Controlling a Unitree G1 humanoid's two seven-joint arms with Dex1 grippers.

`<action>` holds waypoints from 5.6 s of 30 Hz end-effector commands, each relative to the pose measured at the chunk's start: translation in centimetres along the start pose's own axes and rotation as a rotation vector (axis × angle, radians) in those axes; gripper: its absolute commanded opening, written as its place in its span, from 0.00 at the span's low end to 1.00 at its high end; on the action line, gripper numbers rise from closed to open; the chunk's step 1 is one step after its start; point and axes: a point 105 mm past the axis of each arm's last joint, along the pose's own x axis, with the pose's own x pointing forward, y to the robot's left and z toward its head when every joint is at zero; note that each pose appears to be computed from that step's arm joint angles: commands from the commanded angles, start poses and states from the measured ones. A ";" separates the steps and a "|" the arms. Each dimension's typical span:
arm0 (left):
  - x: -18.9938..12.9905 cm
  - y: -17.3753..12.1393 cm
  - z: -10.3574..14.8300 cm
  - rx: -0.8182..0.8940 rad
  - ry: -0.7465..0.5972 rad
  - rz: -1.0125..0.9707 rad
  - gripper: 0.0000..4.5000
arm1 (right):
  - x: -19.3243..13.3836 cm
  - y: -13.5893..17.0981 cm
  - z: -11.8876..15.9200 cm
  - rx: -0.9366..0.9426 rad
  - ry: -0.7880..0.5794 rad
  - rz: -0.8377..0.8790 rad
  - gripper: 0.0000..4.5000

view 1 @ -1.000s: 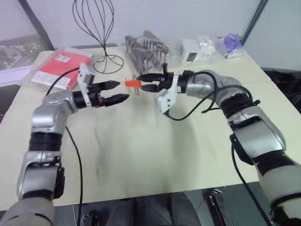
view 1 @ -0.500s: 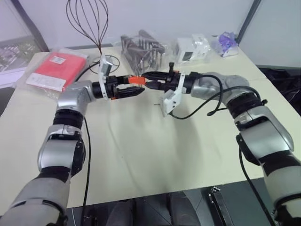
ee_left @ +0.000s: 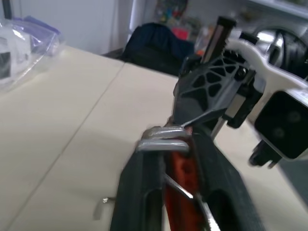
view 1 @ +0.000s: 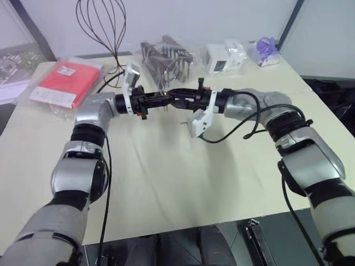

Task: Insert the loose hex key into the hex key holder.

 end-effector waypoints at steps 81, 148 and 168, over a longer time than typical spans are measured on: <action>-4.9 -5.5 -4.8 0.218 0.050 0.460 0.00 | -4.9 15.0 -2.0 1.737 0.972 0.160 0.01; 1.2 -2.6 2.0 0.044 -0.083 -0.045 0.00 | -1.5 -4.4 0.9 1.845 -0.180 -0.463 0.01; 0.9 -2.5 2.4 0.029 -0.109 -0.028 0.00 | -2.2 -3.3 0.1 1.844 -0.132 -0.486 0.01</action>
